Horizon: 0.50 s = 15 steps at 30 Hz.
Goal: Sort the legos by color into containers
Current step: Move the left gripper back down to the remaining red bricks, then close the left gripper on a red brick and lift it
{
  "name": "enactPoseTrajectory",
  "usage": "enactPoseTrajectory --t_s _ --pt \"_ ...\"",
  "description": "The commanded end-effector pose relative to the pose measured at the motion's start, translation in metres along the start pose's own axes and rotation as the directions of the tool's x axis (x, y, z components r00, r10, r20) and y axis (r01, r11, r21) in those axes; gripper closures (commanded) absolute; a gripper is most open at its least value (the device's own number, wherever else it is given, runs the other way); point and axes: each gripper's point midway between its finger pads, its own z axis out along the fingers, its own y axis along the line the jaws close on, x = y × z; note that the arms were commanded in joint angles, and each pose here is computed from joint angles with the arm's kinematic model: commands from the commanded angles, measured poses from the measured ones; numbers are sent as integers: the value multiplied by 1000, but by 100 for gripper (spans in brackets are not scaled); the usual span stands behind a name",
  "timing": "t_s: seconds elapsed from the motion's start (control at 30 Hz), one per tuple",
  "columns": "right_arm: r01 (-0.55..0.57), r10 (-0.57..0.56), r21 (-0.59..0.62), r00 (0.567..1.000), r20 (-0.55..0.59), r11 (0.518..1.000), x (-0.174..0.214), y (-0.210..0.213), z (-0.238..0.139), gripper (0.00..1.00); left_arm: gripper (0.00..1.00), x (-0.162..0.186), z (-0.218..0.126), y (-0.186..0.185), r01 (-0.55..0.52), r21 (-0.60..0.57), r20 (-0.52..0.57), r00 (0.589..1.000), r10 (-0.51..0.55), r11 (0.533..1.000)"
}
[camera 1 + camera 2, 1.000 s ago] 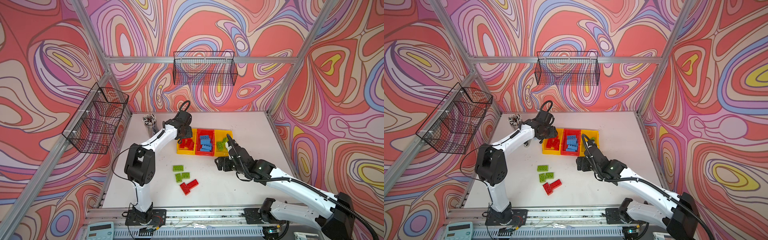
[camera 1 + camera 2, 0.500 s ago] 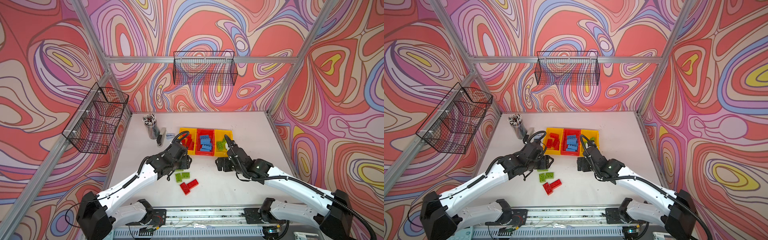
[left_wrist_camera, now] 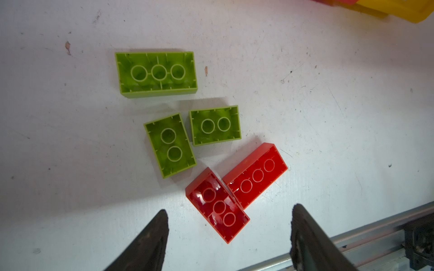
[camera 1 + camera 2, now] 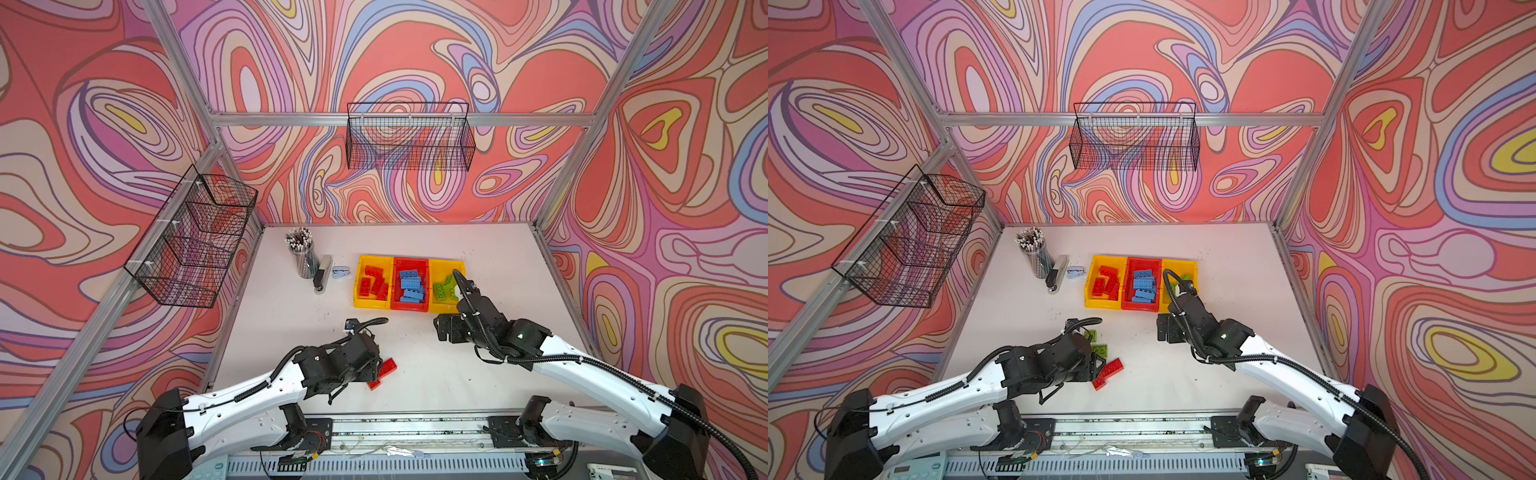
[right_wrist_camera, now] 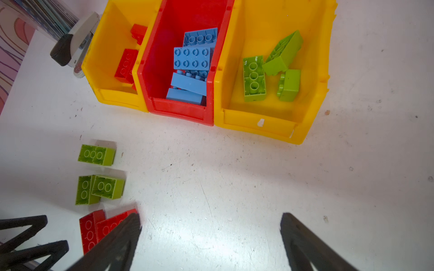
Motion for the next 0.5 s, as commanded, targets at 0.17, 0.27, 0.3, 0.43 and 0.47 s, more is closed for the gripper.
enactPoseTrajectory --t_s 0.17,0.27,0.3,0.43,0.47 --pt "-31 31 24 1000 6 999 9 -13 -7 2 32 13 20 9 33 -103 -27 999 -36 994" --pt "-37 37 22 999 13 999 10 -15 -10 2 33 15 21 22 55 -151 -10 998 -57 987" --pt "-38 38 21 999 15 999 11 -16 -10 2 34 14 21 26 66 -166 1 998 -67 984" --pt "-36 36 26 999 17 999 13 -19 -11 2 36 16 19 28 97 -141 9 995 -97 985" --pt "-35 35 28 999 18 999 13 -19 -11 2 36 18 19 27 98 -132 1 995 -98 986"
